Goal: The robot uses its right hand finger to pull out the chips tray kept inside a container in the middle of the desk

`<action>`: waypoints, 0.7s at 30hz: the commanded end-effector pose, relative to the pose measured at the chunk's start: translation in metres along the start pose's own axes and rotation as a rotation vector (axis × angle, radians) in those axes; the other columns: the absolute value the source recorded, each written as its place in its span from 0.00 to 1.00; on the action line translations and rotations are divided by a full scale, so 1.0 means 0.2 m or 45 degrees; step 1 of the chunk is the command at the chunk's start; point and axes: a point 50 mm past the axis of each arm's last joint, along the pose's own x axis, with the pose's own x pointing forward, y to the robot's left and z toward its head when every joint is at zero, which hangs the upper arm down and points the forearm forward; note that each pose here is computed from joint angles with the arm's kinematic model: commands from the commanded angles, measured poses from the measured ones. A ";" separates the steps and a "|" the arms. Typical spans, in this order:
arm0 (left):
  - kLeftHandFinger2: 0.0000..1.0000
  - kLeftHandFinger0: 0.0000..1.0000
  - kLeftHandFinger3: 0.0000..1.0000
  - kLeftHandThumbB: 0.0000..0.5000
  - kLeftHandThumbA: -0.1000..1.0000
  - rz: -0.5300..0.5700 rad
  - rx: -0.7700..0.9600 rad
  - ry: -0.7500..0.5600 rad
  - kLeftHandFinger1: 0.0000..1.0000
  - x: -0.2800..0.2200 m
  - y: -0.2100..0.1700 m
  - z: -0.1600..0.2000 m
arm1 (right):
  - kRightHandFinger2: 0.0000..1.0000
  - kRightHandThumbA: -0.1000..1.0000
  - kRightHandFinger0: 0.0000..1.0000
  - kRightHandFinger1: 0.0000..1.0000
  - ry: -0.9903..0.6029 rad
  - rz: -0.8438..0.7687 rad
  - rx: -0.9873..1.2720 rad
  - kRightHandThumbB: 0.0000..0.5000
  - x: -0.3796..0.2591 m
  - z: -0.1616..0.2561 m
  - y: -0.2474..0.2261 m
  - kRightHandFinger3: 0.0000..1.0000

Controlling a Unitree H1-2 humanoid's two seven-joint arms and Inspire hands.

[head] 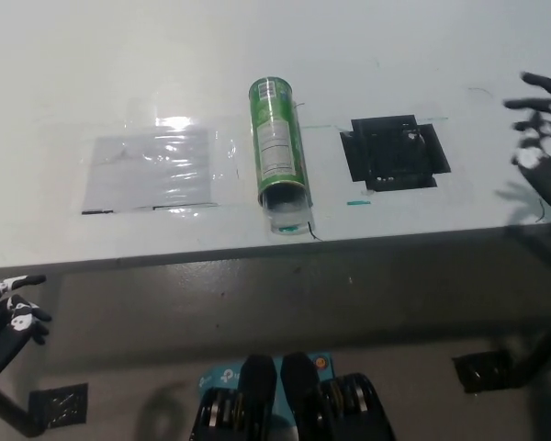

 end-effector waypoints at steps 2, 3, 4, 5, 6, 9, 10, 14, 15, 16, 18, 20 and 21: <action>0.32 0.30 0.60 0.29 0.10 -0.028 0.004 -0.064 0.29 0.02 0.02 0.08 | 0.62 0.00 0.61 0.24 -0.138 0.145 -0.133 0.52 0.13 0.14 0.08 0.80; 0.30 0.28 0.58 0.36 0.16 -0.034 0.017 -0.073 0.28 0.02 0.02 0.08 | 0.62 0.00 0.61 0.21 -0.150 0.201 -0.147 0.52 0.15 0.17 0.13 0.80; 0.29 0.27 0.56 0.39 0.18 -0.034 0.012 -0.067 0.27 0.02 0.02 0.08 | 0.64 0.00 0.57 0.21 -0.140 0.240 -0.186 0.51 0.17 0.18 0.15 0.81; 0.29 0.27 0.56 0.37 0.17 -0.033 0.009 -0.066 0.27 0.02 0.02 0.08 | 0.65 0.00 0.53 0.19 -0.147 0.255 -0.208 0.51 0.17 0.19 0.16 0.81; 0.29 0.27 0.56 0.38 0.16 -0.033 0.010 -0.068 0.27 0.03 0.02 0.10 | 0.66 0.00 0.51 0.19 -0.157 0.271 -0.237 0.51 0.18 0.20 0.17 0.82; 0.30 0.27 0.58 0.31 0.12 -0.046 0.014 -0.083 0.27 0.03 0.03 0.10 | 0.66 0.00 0.23 0.15 -0.189 0.349 -0.254 0.51 0.22 0.20 0.23 0.80; 0.31 0.27 0.60 0.28 0.10 -0.046 0.018 -0.085 0.28 0.03 0.03 0.10 | 0.66 0.00 0.18 0.14 -0.203 0.386 -0.267 0.50 0.23 0.19 0.25 0.79; 0.33 0.29 0.63 0.23 0.05 -0.045 0.025 -0.083 0.29 0.03 0.03 0.11 | 0.68 0.00 0.31 0.18 -0.236 0.514 -0.357 0.50 0.28 0.15 0.29 0.79; 0.34 0.29 0.63 0.23 0.05 -0.045 0.029 -0.087 0.30 0.04 0.04 0.12 | 0.67 0.00 0.31 0.18 -0.241 0.514 -0.357 0.50 0.29 0.15 0.30 0.79; 0.35 0.30 0.63 0.21 0.05 -0.047 0.029 -0.089 0.30 0.04 0.04 0.12 | 0.68 0.00 0.30 0.20 -0.250 0.541 -0.387 0.51 0.30 0.13 0.31 0.79; 0.36 0.32 0.63 0.21 0.05 -0.044 0.031 -0.089 0.32 0.04 0.04 0.13 | 0.69 0.00 0.28 0.22 -0.236 0.570 -0.433 0.51 0.32 0.12 0.33 0.78; 0.36 0.33 0.63 0.20 0.05 -0.044 0.037 -0.092 0.32 0.04 0.04 0.13 | 0.69 0.00 0.23 0.18 -0.220 0.597 -0.440 0.52 0.32 0.10 0.35 0.78; 0.36 0.33 0.64 0.20 0.05 -0.043 0.038 -0.092 0.32 0.04 0.04 0.14 | 0.69 0.00 0.22 0.18 -0.223 0.601 -0.440 0.52 0.33 0.09 0.36 0.78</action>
